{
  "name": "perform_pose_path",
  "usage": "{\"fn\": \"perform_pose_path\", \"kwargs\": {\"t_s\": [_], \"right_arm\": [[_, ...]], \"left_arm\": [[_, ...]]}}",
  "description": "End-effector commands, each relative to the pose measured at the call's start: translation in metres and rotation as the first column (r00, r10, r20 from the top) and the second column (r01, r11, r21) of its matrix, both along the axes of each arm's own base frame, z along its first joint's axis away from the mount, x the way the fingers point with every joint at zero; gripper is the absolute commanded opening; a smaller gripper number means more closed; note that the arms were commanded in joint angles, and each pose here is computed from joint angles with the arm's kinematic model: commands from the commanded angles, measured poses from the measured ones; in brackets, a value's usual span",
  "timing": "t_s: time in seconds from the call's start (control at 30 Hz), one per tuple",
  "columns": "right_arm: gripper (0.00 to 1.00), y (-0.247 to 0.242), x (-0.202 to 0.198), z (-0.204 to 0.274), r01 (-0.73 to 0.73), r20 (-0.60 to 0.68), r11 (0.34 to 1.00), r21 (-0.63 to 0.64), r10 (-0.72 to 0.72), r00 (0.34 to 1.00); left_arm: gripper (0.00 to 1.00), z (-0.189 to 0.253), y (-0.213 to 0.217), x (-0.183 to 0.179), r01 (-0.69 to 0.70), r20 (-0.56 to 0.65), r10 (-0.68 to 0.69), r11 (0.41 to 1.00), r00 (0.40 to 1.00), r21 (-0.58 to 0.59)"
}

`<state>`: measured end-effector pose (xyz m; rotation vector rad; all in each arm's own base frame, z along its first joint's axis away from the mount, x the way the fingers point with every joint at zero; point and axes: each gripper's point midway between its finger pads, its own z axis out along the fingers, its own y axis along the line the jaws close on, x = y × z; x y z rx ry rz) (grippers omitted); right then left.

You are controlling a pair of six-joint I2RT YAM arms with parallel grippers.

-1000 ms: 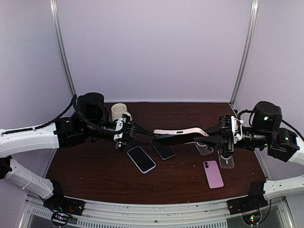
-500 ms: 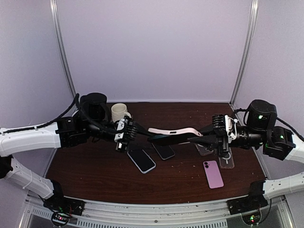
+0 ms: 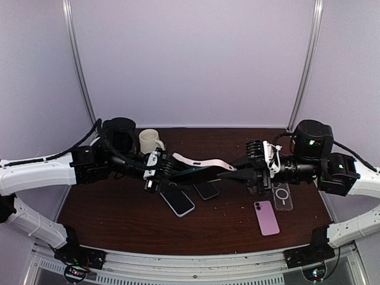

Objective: Take the phone out of the phone case
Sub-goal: Pass from the right arm to the left

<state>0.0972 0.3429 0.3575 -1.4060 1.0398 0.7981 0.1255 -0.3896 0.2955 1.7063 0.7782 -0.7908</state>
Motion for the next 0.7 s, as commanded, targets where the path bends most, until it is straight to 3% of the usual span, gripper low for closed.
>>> {"fn": "perform_pose_path", "kwargs": {"t_s": [0.0, 0.37, 0.67], "right_arm": [[0.0, 0.005, -0.042, 0.056, -0.193, 0.079, 0.968, 0.161, 0.182, 0.98], [0.0, -0.023, 0.002, 0.037, 0.106, 0.164, 0.988, 0.116, -0.124, 0.979], [0.0, -0.035, 0.007, 0.048, 0.153, 0.192, 0.971, 0.181, -0.188, 0.963]], "left_arm": [[0.42, 0.017, -0.008, 0.016, -0.054, 0.055, 0.057, 0.997, 0.997, -0.051], [0.31, 0.035, 0.0, 0.012, -0.059, 0.101, 0.071, 0.991, 0.992, -0.122], [0.16, 0.044, 0.0, 0.01, -0.047, 0.089, 0.061, 0.988, 0.994, -0.149]]}}
